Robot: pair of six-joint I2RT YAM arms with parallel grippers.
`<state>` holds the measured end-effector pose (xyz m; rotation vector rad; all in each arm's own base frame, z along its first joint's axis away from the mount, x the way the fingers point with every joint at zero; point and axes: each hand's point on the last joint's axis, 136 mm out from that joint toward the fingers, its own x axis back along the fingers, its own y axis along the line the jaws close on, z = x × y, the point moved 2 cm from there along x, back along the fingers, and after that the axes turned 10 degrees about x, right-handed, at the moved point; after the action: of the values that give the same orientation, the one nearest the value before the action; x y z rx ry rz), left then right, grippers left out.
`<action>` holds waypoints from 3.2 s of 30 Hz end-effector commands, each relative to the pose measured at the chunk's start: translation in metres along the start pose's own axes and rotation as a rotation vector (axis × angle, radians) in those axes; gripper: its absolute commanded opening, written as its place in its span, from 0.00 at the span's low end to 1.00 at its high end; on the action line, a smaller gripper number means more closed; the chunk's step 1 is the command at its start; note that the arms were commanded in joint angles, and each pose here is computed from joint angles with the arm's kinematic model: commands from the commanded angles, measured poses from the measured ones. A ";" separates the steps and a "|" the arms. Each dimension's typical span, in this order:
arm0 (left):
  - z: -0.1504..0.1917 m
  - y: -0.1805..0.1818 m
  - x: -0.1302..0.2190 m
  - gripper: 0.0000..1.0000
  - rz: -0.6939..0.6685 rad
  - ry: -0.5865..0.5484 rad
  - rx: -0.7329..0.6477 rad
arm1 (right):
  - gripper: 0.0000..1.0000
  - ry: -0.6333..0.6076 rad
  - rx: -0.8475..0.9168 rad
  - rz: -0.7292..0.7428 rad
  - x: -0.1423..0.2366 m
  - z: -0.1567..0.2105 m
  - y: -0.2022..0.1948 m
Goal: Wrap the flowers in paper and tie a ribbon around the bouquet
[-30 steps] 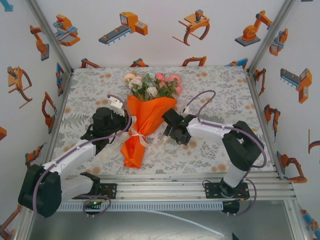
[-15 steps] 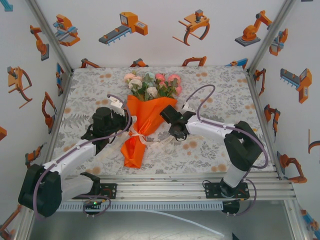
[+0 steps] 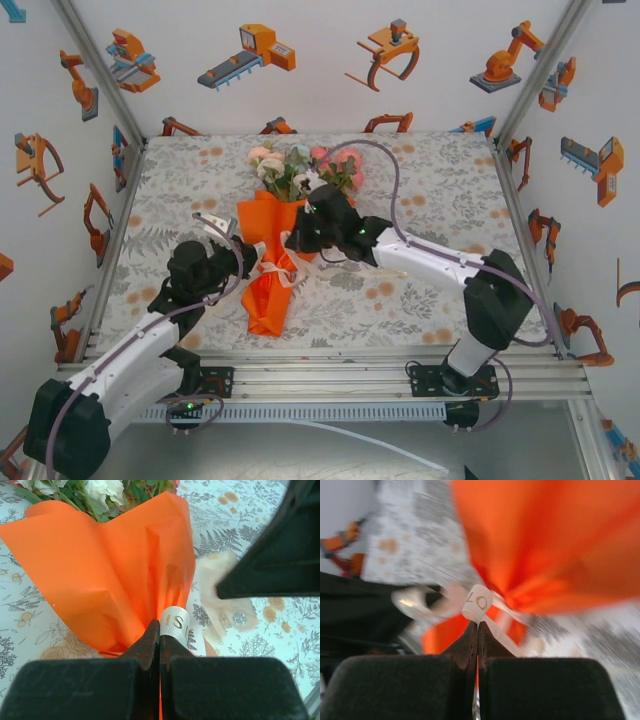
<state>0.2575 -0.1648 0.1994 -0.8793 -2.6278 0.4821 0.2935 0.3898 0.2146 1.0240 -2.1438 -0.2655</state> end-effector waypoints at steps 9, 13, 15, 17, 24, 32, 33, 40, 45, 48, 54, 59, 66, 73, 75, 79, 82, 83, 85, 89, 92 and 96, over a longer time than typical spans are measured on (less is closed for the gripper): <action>-0.003 0.000 -0.004 0.00 -0.010 0.001 0.009 | 0.19 0.110 0.045 -0.211 -0.072 -0.012 0.036; -0.003 0.005 -0.003 0.00 -0.049 0.007 -0.003 | 0.28 0.125 0.044 -0.180 -0.069 -0.010 0.023; -0.003 0.006 -0.003 0.00 -0.055 0.006 -0.001 | 0.36 0.120 0.042 -0.183 -0.065 -0.013 0.021; -0.002 0.007 -0.003 0.00 -0.060 0.011 0.001 | 0.40 0.113 0.040 -0.184 -0.058 -0.017 0.019; -0.004 0.014 -0.011 0.00 -0.112 0.053 0.016 | 0.47 0.046 0.082 -0.202 -0.017 -0.018 0.006; -0.009 0.008 -0.022 0.00 -0.067 0.056 0.043 | 0.58 -0.060 0.080 -0.415 -0.006 -0.015 0.029; -0.007 0.008 -0.023 0.00 -0.065 0.064 0.046 | 0.59 -0.067 0.077 -0.421 -0.010 -0.016 0.029; -0.008 0.006 -0.029 0.00 -0.053 0.079 0.055 | 0.51 -0.021 0.047 -0.408 -0.030 -0.016 0.027; -0.011 0.004 -0.031 0.00 -0.044 0.078 0.057 | 0.44 0.004 0.028 -0.381 -0.034 -0.006 0.020; -0.010 0.001 -0.032 0.00 -0.023 0.080 0.062 | 0.33 0.000 0.027 -0.379 -0.035 -0.007 0.020; -0.011 0.003 -0.029 0.16 -0.039 0.081 0.058 | 0.00 -0.043 0.017 -0.336 -0.032 -0.017 0.010; -0.026 0.027 -0.009 0.50 -0.202 0.015 0.123 | 0.00 -0.054 0.035 -0.265 -0.022 -0.015 -0.004; 0.009 0.099 0.019 0.55 -0.575 0.161 0.419 | 0.00 -0.021 0.030 -0.309 -0.020 -0.009 0.001; 0.033 0.088 -0.016 0.52 -0.279 0.334 0.464 | 0.00 -0.016 0.035 -0.329 -0.021 -0.011 0.005; 0.034 0.089 -0.024 0.54 -0.259 0.347 0.475 | 0.00 -0.012 0.037 -0.332 -0.020 -0.010 0.006; 0.046 0.095 -0.040 0.57 -0.236 0.395 0.519 | 0.00 -0.008 0.039 -0.330 -0.019 -0.009 0.005; 0.052 0.098 -0.048 0.56 -0.219 0.419 0.553 | 0.00 -0.007 0.039 -0.330 -0.018 -0.009 0.006; 0.052 0.099 -0.049 0.53 -0.219 0.412 0.564 | 0.00 -0.006 0.039 -0.329 -0.018 -0.009 0.006; 0.052 0.101 -0.048 0.42 -0.231 0.402 0.576 | 0.00 -0.007 0.039 -0.326 -0.018 -0.010 0.006; 0.049 0.101 -0.039 0.24 -0.260 0.386 0.576 | 0.00 -0.006 0.039 -0.300 -0.019 -0.009 0.002; 0.047 0.105 -0.028 0.21 -0.331 0.381 0.583 | 0.00 -0.001 0.044 -0.277 -0.019 -0.009 -0.001; 0.042 0.105 -0.011 0.21 -0.405 0.365 0.594 | 0.00 0.013 0.043 -0.231 -0.020 -0.005 -0.009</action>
<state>0.3106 -0.1135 0.1121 -0.3089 -2.0663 0.8239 0.3072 0.4037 0.1810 1.2911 -1.9638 -0.3480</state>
